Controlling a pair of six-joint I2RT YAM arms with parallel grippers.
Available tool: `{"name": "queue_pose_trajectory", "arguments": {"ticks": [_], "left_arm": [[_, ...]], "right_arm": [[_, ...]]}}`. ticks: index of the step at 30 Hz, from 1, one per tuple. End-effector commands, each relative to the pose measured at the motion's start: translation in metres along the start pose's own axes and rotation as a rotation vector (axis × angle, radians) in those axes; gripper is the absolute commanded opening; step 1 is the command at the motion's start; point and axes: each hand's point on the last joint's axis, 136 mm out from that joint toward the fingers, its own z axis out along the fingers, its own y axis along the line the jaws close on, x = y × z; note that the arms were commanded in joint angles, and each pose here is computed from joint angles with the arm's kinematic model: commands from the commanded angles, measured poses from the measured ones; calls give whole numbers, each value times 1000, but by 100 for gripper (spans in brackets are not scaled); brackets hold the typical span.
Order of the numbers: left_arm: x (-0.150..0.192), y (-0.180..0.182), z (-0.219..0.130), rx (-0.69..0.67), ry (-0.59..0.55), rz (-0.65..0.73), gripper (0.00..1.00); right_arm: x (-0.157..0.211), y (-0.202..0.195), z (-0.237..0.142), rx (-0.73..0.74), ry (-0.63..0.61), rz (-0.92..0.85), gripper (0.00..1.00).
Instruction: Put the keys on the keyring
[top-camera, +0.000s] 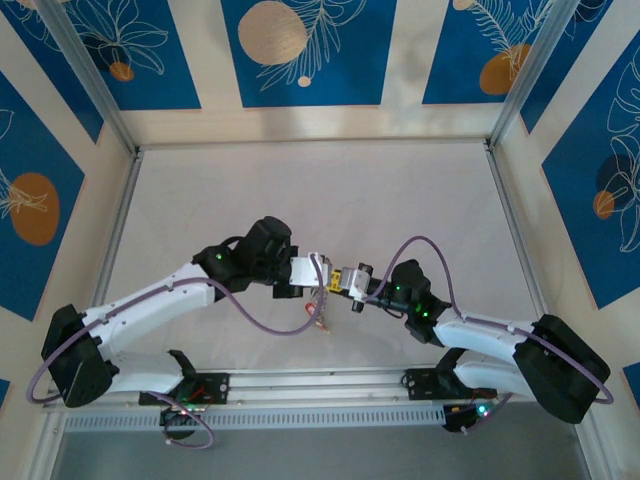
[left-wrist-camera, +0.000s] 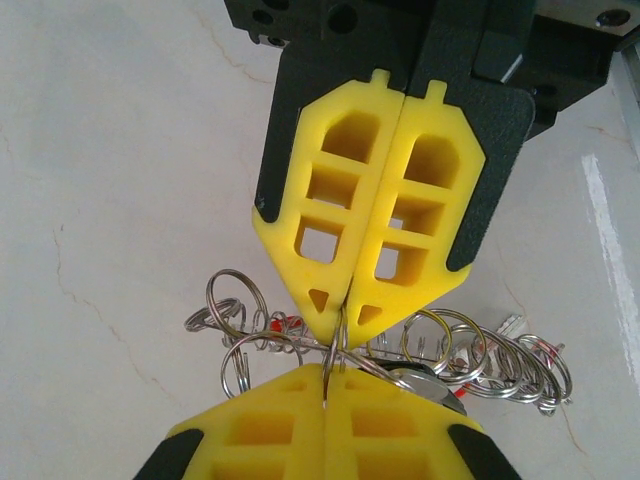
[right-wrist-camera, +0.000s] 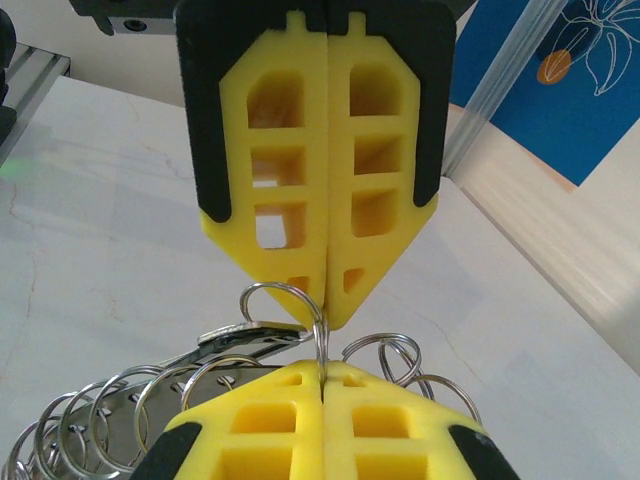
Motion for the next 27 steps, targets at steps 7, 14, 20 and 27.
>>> {"name": "queue_pose_trajectory", "arguments": {"ticks": [7,14,20,27], "left_arm": [[-15,10,-5,-22,-38,-3,0],[-12,21,-3,-63,-6,-43,0],[-10,24,-2,-81,1,-50,0],[-14,18,-3,-51,-27,-31,0]], "right_arm": [[-28,-13,1,36,-90,-47,0],[-19,-14,2,36,-65,5,9],[-15,-18,1,54,-52,26,12],[-10,-18,3,44,-41,43,19]]}}
